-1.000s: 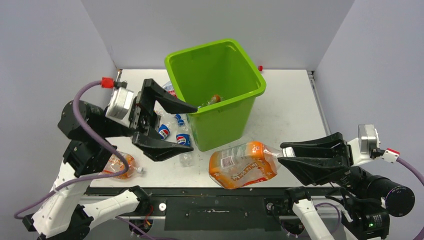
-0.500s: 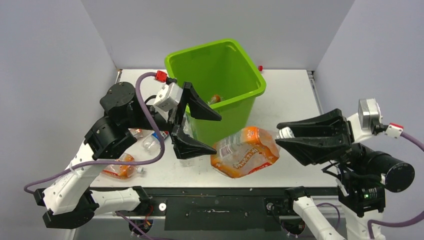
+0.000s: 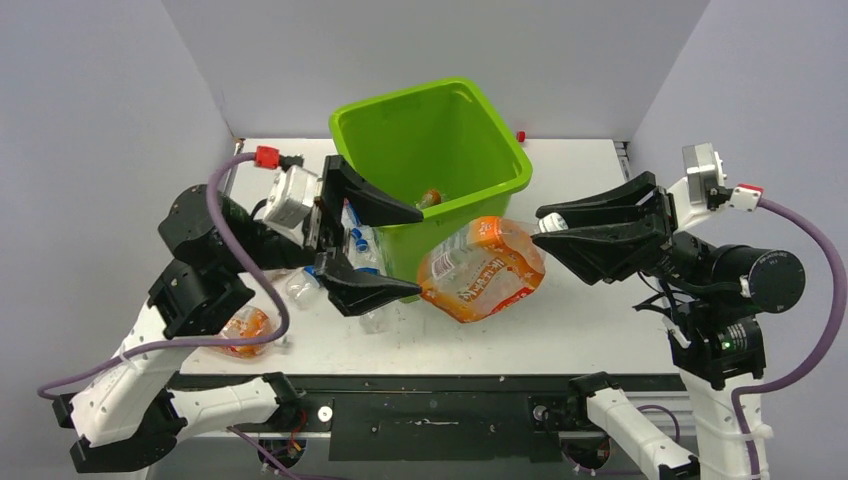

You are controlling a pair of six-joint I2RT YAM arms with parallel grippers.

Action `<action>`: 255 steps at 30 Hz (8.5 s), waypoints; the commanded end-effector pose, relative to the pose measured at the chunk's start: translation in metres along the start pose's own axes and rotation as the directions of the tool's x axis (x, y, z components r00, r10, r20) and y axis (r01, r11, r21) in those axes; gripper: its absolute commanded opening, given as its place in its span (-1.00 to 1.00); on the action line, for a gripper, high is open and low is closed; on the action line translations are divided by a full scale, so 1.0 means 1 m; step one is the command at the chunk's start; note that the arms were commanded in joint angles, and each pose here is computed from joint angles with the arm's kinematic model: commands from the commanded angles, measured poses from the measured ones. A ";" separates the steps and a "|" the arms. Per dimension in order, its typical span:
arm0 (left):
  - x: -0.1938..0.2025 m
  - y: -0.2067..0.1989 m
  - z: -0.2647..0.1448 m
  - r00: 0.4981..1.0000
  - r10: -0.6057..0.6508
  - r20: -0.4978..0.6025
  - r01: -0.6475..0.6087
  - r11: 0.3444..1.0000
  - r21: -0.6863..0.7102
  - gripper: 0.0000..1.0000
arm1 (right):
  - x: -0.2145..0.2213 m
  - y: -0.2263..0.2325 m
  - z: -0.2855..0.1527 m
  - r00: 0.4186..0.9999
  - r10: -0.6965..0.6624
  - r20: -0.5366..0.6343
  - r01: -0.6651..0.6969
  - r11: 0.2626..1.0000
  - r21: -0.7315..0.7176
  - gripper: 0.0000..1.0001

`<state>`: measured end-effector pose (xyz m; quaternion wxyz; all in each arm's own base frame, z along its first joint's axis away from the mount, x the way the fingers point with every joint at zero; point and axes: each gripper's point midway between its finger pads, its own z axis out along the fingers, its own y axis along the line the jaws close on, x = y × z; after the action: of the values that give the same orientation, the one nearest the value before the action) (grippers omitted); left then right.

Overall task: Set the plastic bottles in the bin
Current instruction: Pick up the plastic bottle at the center of the board, then place the plastic bottle in the trash bin, then move the trash bin to the center of the board, then pick up the plastic bottle at the center of the board.

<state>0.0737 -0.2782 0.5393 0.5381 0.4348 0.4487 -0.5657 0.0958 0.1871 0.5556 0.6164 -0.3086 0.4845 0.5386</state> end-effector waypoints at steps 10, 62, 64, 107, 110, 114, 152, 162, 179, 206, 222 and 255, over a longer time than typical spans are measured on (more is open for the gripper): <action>0.034 0.018 0.058 0.989 -0.091 -0.117 0.100 0.993 0.069 0.92 | -0.009 -0.002 0.009 0.999 -0.031 0.029 0.032 0.999 -0.037 -0.89; 0.026 0.247 -0.010 0.939 0.233 -0.251 -0.336 0.477 -0.812 -1.00 | 0.098 -0.121 -0.172 0.975 -0.037 0.218 -0.181 0.432 0.883 0.79; 0.033 0.254 -0.010 0.941 0.217 -0.261 -0.335 0.468 -0.818 -0.87 | 0.097 -0.120 -0.172 0.978 -0.040 0.204 -0.167 0.432 0.886 0.79; 0.085 0.171 -0.192 0.925 0.380 -0.029 -0.123 0.227 -0.966 0.93 | 0.116 -0.275 0.003 0.933 0.324 -0.155 -0.006 0.444 0.896 0.89; 0.090 0.166 -0.200 0.921 0.390 -0.007 -0.103 0.226 -0.969 0.93 | 0.127 -0.281 0.006 0.925 0.314 -0.212 0.071 0.405 0.912 0.91; 0.103 0.165 -0.204 0.925 0.381 0.000 -0.093 0.225 -0.970 0.92 | 0.135 -0.291 -0.002 0.919 0.305 -0.249 0.142 0.335 0.932 0.95; 0.120 0.170 -0.194 0.941 0.338 -0.003 -0.097 0.261 -0.960 0.92 | 0.062 -0.254 -0.088 0.938 0.184 -0.293 0.275 0.116 0.954 -0.89; 0.123 0.173 -0.196 0.943 0.331 -0.016 -0.103 0.246 -0.964 0.93 | 0.040 -0.238 -0.145 0.964 0.099 -0.249 0.259 -0.112 0.959 -0.89; 0.129 0.177 -0.198 0.948 0.315 -0.051 -0.124 0.217 -0.968 0.92 | 0.059 -0.248 -0.196 0.979 0.099 -0.179 0.198 -0.256 0.946 -0.89; 0.140 0.183 -0.193 0.955 0.284 -0.089 -0.154 0.218 -0.964 0.92 | 0.032 -0.119 -0.039 0.988 0.134 -0.074 -0.053 0.754 0.654 0.57; 0.169 0.204 -0.198 0.972 0.158 -0.176 -0.195 0.114 -0.974 0.92 | 0.102 -0.099 -0.029 0.951 0.210 -0.227 -0.079 0.874 0.479 0.42; 0.259 0.221 -0.215 0.956 -0.269 0.117 0.115 -0.026 -0.993 0.92 | 0.285 -0.117 -0.036 0.903 0.238 -0.357 0.014 0.816 0.578 0.45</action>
<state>0.2941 -0.1090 0.2516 0.6255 -0.0624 0.7766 -0.0415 0.1672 0.2442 0.2633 0.4694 -0.2497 0.7705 0.3516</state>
